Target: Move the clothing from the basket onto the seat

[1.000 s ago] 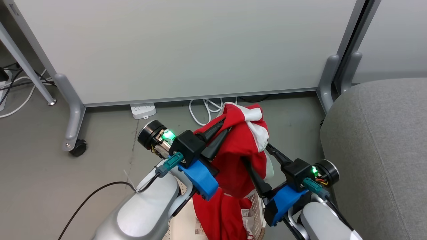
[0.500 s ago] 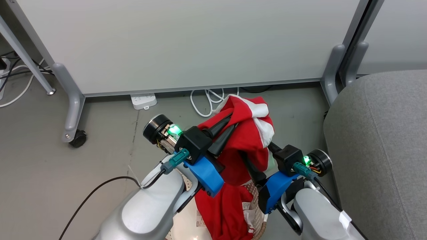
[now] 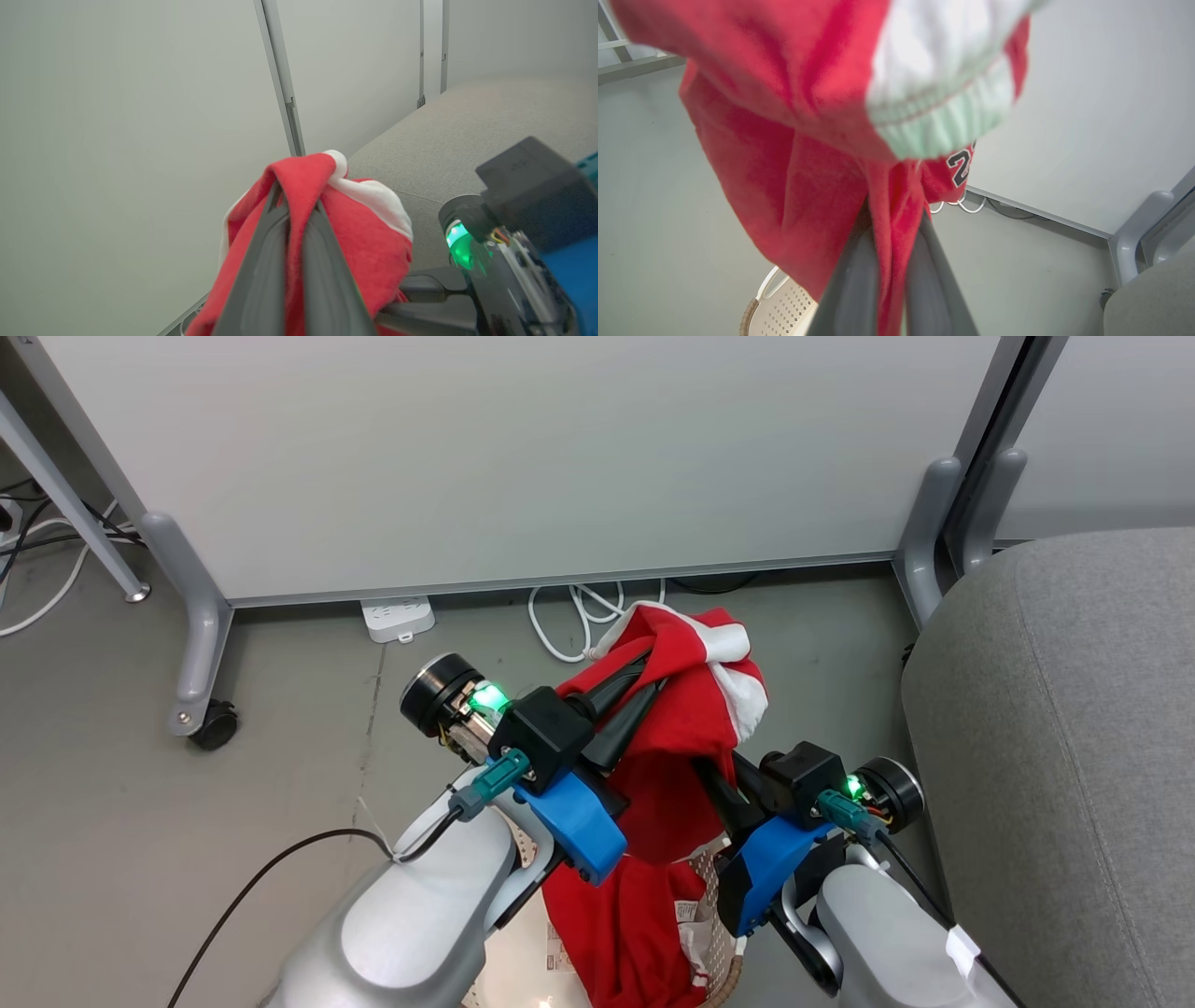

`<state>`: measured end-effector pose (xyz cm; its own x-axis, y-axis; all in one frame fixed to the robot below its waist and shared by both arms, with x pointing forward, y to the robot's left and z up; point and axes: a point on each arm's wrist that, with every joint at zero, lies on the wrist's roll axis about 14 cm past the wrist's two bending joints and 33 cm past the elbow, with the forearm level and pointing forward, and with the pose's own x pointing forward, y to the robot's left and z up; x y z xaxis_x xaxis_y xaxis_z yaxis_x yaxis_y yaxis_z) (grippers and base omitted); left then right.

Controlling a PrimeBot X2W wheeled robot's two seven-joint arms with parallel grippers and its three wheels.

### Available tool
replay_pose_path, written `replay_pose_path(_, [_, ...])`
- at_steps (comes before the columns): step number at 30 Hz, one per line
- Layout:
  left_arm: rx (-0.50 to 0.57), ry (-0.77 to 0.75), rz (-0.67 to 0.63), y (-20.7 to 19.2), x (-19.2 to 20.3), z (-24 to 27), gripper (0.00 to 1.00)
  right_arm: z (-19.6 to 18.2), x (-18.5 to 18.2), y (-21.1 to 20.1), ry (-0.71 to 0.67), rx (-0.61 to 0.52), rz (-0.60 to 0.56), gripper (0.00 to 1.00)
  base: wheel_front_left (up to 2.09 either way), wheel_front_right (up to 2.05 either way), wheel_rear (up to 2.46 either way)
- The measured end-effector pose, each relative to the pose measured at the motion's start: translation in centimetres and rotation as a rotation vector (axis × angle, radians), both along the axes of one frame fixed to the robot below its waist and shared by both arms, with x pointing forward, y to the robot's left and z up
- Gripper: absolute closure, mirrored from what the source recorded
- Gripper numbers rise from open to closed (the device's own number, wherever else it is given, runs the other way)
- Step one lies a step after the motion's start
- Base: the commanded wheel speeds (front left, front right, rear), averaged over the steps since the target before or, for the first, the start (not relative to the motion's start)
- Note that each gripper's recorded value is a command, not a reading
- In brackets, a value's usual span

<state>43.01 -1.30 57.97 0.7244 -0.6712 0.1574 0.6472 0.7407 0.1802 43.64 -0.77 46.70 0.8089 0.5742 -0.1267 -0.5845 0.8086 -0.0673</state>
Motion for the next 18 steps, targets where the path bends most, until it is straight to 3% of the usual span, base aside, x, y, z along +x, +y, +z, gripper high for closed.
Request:
replay_pose_path(8, [0.004,-0.001,-0.001,0.01,0.06,-0.04,1.00,0.02,-0.01,0.02,0.000,0.003,0.000,1.00,0.00,0.00,0.00])
replay_pose_path(9, [0.002,-0.002,0.001,0.05,0.10,0.00,0.65,0.03,0.00,0.04,0.000,0.003,0.000,1.00,0.00,0.00,0.00])
replay_pose_path(10, [0.000,-0.003,0.004,0.10,0.16,0.07,0.00,0.07,0.00,0.06,-0.001,0.004,0.001,1.00,0.00,0.00,0.00])
replay_pose_path(18, [0.000,-0.011,0.008,0.17,0.44,0.15,0.00,-0.10,0.09,0.10,0.006,0.015,-0.001,1.00,0.00,0.00,0.00])
